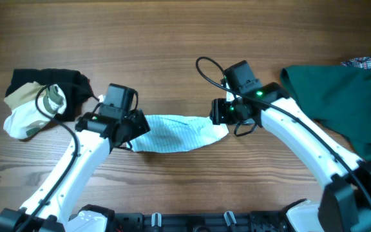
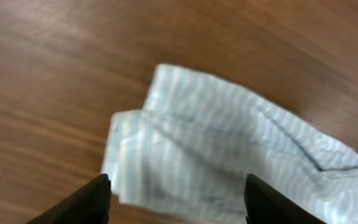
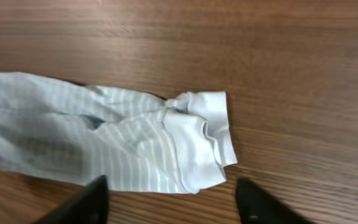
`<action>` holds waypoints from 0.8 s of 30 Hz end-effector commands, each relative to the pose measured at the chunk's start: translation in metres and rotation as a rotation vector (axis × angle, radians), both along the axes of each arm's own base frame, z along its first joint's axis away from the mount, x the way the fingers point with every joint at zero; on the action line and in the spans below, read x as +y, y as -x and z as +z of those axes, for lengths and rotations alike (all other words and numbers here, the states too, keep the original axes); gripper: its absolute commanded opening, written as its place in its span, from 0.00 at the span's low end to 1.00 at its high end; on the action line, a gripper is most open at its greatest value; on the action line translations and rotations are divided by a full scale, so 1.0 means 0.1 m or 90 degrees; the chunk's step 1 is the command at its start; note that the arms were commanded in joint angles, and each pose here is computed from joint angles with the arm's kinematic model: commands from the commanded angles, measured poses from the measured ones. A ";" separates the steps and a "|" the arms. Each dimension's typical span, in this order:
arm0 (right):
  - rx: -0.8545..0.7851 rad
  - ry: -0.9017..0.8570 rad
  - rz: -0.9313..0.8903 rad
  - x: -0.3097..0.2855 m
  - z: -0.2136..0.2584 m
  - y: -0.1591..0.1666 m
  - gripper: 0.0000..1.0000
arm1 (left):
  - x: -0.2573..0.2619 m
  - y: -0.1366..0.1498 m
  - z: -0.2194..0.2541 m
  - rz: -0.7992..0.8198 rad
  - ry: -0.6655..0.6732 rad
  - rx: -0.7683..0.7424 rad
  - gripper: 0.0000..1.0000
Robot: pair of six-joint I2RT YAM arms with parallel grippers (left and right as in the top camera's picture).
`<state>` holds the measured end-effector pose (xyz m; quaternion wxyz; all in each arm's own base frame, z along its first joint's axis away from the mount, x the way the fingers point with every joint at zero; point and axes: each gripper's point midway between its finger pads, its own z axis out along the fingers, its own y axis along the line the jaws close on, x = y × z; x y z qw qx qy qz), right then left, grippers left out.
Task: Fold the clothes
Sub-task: 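Stretch the garment between both grippers, moving the right gripper rightward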
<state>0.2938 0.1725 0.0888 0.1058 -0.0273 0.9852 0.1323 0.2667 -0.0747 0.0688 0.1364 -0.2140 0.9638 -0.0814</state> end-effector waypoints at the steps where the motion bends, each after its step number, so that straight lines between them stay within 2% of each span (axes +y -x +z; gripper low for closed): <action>1: -0.016 0.009 -0.003 -0.07 0.04 -0.03 0.72 | 0.08 0.03 0.02 0.026 0.010 0.016 0.70; 5: 0.003 0.002 0.025 -0.12 -0.06 -0.05 0.78 | 0.09 0.04 0.02 0.024 0.007 0.019 0.72; 9: 0.051 -0.054 0.076 -0.11 -0.23 -0.04 0.80 | 0.09 0.03 0.02 0.024 0.008 0.017 0.72; 12: 0.095 -0.103 0.116 -0.06 -0.39 0.01 0.80 | 0.09 0.03 0.02 0.024 0.008 0.015 0.72; 21: 0.183 -0.093 0.136 -0.08 -0.83 0.15 0.78 | 0.09 0.02 0.02 0.024 0.008 0.015 0.73; 24: 0.203 -0.121 0.148 -0.02 -0.86 0.21 0.74 | 0.09 0.02 0.02 0.024 0.008 0.015 0.73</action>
